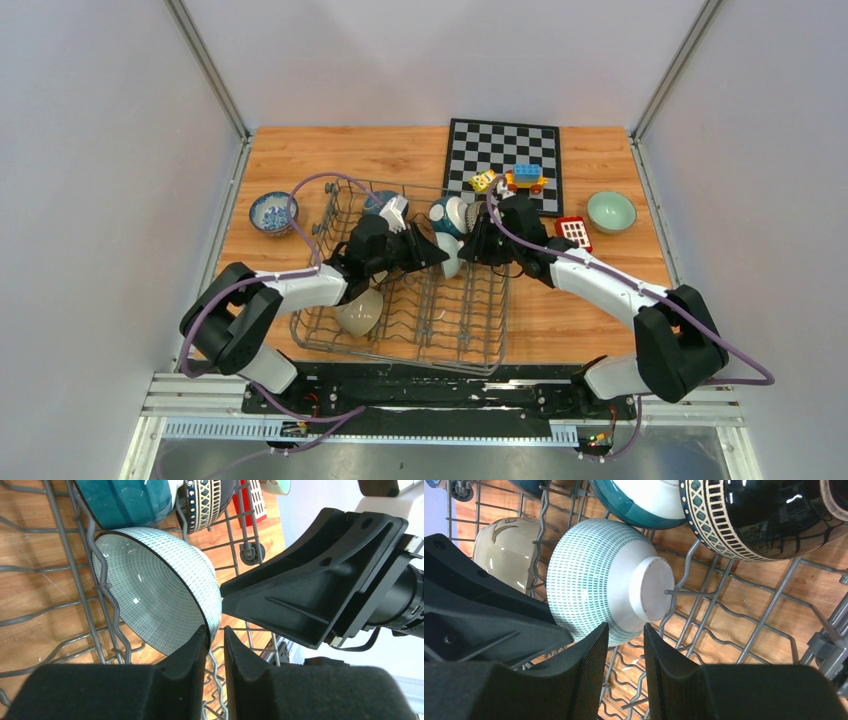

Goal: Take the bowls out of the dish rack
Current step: Pick up the bowl from the dish rack.

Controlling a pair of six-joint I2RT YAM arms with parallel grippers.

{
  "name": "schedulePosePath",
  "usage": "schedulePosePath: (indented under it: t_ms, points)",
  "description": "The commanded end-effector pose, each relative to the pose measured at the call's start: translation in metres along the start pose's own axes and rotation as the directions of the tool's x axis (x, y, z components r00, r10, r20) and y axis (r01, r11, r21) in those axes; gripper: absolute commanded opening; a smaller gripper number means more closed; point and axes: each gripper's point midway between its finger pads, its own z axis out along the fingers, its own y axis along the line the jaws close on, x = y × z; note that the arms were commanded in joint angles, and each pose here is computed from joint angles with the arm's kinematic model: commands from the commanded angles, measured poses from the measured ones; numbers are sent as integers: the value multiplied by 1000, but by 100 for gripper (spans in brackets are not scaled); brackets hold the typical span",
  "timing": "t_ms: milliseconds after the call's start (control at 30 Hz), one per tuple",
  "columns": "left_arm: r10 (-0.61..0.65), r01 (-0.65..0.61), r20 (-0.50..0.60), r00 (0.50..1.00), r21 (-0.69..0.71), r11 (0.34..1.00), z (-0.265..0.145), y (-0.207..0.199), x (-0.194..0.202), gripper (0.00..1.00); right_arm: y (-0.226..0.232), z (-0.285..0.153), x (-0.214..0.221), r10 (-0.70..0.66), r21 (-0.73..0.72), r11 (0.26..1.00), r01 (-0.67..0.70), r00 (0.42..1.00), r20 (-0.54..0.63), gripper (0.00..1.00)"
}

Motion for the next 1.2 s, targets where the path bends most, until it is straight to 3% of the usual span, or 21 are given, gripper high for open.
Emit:
schedulePosePath:
  t_ms: [0, 267, 567, 833, 1167]
  points:
    - [13, -14, 12, 1000, 95, 995, 4, -22, -6, 17, 5, 3, 5, 4, -40, 999, -4, 1000, -14, 36]
    - [6, -8, 17, 1000, 134, 991, 6, -28, -7, 0, 10, 1, 5, 1, -67, 998, -2, 1000, -16, 37]
    - [35, -41, 41, 999, 165, 985, -4, -39, -11, 0, 18, -16, -3, -30, -73, 997, 30, 1000, 0, 43]
    - [52, -61, 53, 997, 175, 983, -15, -44, -11, 0, 22, -41, -11, -51, -59, 997, 54, 998, 45, 56]
    - [61, -72, 66, 996, 186, 980, -24, -49, -11, 0, 31, -69, -19, -68, -66, 995, 74, 994, 83, 64]
